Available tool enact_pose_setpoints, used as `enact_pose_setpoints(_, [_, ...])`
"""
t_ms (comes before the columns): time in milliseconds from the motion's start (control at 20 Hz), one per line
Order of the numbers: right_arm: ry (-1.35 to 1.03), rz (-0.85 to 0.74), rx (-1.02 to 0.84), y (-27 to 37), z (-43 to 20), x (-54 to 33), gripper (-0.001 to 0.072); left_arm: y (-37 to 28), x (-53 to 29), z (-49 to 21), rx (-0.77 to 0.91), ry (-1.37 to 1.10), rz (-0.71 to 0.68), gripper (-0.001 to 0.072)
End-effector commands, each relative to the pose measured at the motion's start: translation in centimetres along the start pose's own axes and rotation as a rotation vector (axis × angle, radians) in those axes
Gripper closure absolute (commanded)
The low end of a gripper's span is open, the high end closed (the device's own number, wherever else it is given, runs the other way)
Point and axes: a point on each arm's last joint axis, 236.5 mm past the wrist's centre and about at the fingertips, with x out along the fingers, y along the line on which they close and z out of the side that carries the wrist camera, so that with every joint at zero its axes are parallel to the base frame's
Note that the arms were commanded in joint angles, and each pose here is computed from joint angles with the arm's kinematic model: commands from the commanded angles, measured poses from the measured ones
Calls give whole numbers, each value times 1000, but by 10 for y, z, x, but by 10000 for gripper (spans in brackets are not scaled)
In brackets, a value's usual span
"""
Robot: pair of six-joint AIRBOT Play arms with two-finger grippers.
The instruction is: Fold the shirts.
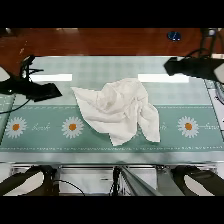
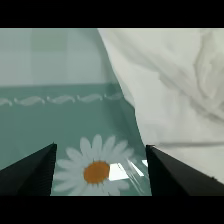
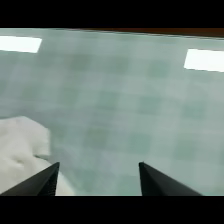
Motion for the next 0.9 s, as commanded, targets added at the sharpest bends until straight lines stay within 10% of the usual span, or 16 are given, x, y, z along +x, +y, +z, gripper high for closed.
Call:
enact_pose_setpoints(0, [230, -232, 25, -97, -59, -27, 124, -25, 7, -70, -81, 160, -179, -13])
enact_pose_setpoints(850, [485, -34, 183, -87, -154, 20, 123, -59, 142, -67, -87, 244, -222, -13])
